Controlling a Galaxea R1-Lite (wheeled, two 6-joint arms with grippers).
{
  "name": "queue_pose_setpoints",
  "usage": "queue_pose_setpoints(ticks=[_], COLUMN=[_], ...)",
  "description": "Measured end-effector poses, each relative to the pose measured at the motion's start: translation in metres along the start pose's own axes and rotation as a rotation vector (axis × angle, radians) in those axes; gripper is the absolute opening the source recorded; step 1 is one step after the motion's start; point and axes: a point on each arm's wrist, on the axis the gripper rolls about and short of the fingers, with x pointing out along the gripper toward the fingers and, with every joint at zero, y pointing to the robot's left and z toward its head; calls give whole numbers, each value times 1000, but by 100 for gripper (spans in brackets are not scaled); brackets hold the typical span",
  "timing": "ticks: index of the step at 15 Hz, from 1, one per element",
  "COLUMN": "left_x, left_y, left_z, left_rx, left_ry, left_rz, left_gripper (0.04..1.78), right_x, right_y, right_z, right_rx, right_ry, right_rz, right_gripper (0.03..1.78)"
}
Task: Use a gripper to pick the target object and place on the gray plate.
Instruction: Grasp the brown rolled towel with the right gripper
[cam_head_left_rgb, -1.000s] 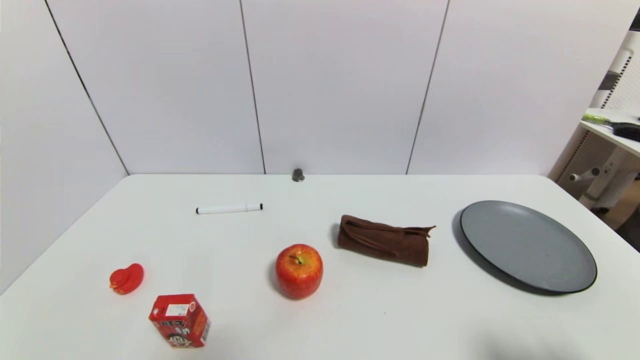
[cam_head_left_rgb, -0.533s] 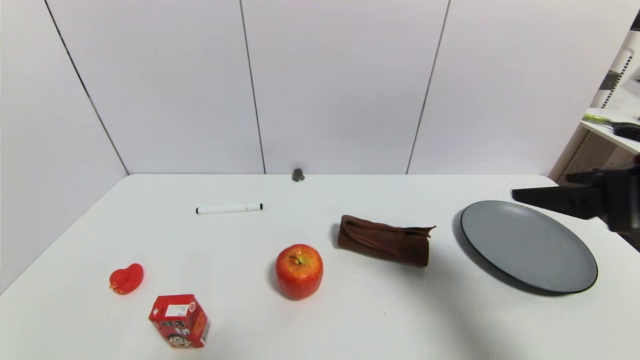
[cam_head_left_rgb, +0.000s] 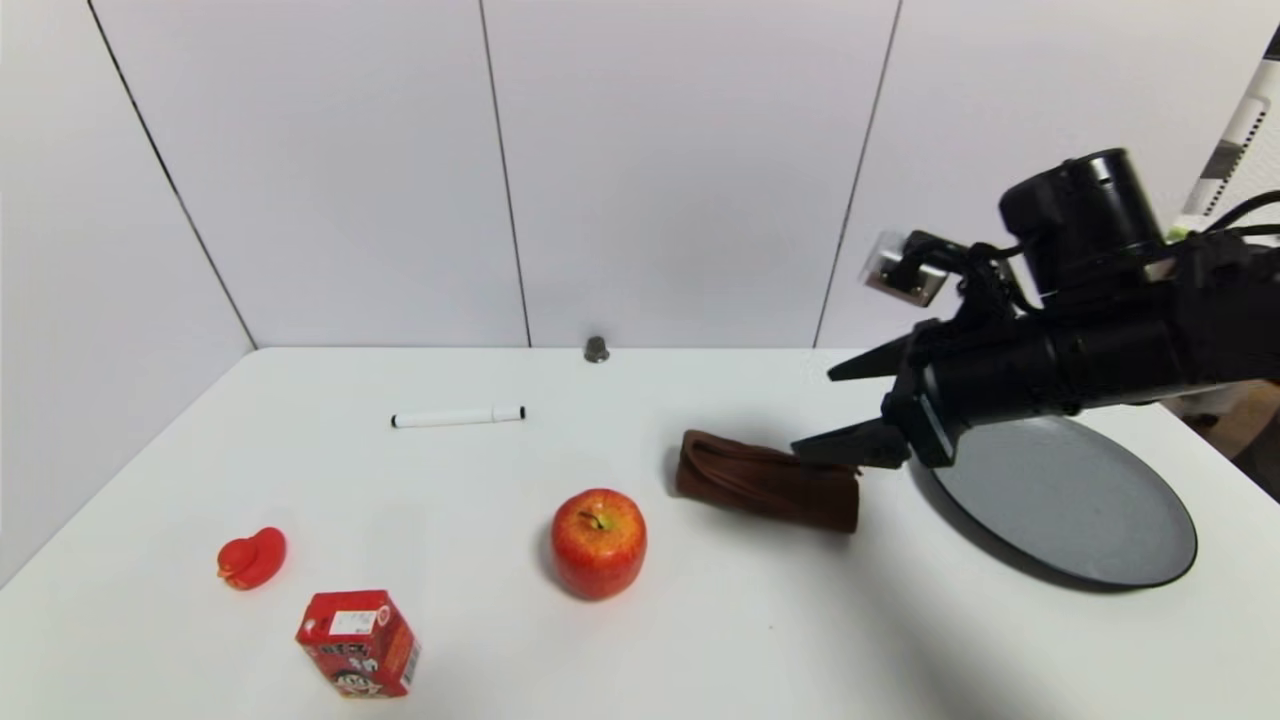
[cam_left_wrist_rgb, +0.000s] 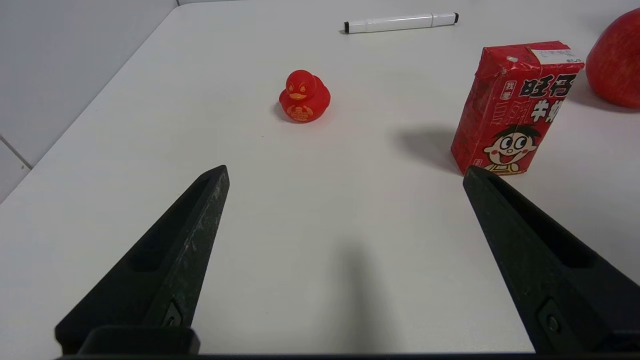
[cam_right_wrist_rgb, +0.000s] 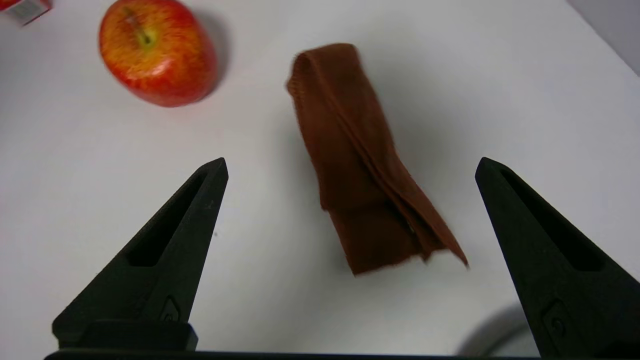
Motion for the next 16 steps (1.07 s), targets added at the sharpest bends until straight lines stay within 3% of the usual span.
queue_pose_setpoints(ticks=[2, 5, 8, 12, 16], left_x=[0, 0, 0, 0, 0], left_y=[0, 0, 0, 0, 0], left_z=[0, 0, 0, 0, 0], left_rx=[0, 0, 0, 0, 0], left_ry=[0, 0, 0, 0, 0], left_rz=[0, 0, 0, 0, 0], left_gripper=[169, 169, 169, 169, 169], right_x=[23, 51, 71, 91, 97], right_y=[-5, -11, -20, -37, -40], right_z=[-7, -19, -24, -27, -37], right_rx=[-78, -91, -97, -123, -131], right_ry=[-14, 5, 7, -49, -81], right_rz=[129, 210, 213, 166, 187], right_gripper=[171, 171, 171, 171, 171])
